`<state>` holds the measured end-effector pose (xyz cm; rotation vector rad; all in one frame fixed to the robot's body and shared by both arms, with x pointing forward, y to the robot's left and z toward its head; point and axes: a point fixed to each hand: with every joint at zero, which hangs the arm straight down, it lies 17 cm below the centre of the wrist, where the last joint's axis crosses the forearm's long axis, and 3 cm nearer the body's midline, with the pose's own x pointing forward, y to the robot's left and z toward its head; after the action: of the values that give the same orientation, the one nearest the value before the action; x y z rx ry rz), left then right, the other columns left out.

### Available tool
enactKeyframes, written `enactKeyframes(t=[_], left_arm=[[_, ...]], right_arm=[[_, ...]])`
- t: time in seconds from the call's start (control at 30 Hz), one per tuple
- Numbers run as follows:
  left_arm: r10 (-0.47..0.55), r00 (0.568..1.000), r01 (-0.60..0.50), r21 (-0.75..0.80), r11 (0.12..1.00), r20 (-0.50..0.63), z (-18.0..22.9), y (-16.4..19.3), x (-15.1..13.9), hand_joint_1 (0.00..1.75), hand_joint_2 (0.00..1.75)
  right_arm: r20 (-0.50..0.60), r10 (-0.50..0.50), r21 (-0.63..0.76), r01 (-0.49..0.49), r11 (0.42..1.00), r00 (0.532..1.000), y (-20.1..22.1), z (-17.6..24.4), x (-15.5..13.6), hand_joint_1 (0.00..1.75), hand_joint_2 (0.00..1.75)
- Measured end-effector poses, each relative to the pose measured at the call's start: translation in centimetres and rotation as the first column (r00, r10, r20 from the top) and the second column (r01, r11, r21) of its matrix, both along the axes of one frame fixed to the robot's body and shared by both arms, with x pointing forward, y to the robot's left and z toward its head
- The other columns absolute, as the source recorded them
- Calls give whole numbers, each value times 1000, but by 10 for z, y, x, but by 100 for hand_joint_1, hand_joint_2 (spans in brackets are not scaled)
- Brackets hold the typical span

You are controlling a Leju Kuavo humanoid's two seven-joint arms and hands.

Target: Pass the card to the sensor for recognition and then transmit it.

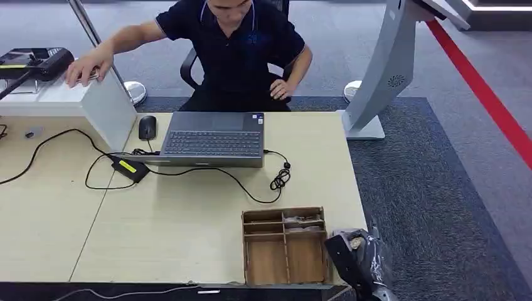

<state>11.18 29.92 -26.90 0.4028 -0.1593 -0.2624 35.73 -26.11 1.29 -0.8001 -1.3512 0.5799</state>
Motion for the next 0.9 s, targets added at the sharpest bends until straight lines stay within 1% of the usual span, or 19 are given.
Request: enactKeyframes(t=[0.5,0.73,0.9], left_arm=[[-1,1000,1,0,1000,0,0,0,0,0,0],[-9,1000,9,1,1000,0,0,0,0,0,0],[-19,1000,19,2,1000,-1,0,-1,0,0,0]], right_arm=[[5,6,-6,-6,1000,1000,1,0,3,175,175],[80,45,-42,-42,998,996,7,17,9,175,175],[146,29,-37,-24,999,989,4,40,18,175,175]])
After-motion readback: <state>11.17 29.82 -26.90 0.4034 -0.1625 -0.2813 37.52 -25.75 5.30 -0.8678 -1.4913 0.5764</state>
